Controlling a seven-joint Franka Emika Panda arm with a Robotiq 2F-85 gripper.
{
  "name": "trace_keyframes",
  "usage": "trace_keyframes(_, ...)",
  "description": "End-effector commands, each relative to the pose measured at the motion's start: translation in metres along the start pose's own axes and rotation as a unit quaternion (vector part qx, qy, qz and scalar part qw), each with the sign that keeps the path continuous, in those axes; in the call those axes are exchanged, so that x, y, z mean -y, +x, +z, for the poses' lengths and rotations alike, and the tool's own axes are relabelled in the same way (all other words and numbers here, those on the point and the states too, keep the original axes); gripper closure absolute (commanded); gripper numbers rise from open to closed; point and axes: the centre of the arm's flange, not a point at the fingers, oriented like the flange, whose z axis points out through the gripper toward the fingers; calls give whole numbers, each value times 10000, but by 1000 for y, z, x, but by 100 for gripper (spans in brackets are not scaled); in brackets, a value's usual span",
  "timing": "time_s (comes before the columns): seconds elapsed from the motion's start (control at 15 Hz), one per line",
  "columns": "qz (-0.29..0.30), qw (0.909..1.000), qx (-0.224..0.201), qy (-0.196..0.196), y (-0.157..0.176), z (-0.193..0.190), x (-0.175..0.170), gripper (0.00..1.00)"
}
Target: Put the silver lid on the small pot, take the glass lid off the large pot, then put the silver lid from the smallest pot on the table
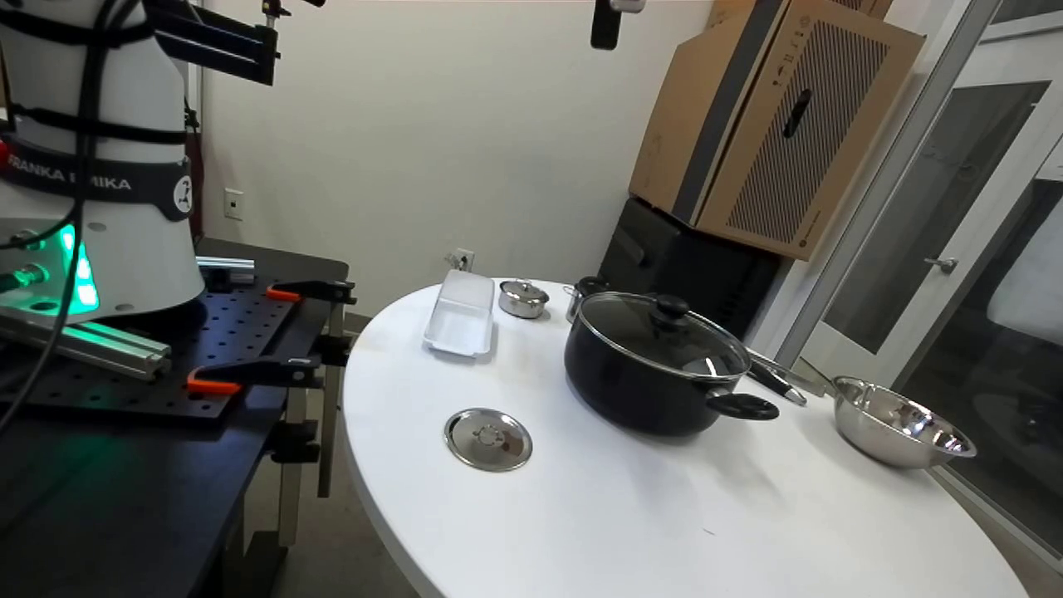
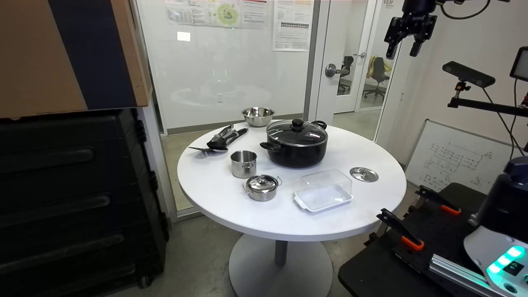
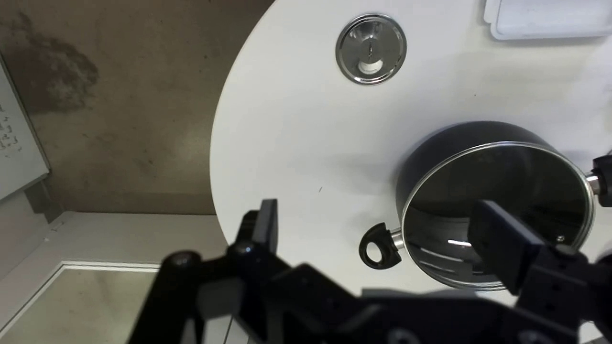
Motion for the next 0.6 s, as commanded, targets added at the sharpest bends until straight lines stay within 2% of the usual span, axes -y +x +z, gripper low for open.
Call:
trace_keyframes(0.0, 525, 9981, -23, 315, -1, 24, -48, 0)
trace_keyframes(0.27, 796, 9950, 356, 492, -8, 66, -92, 0)
trace_keyframes(0.53, 813, 9921, 844, 449, -9, 115, -99, 0)
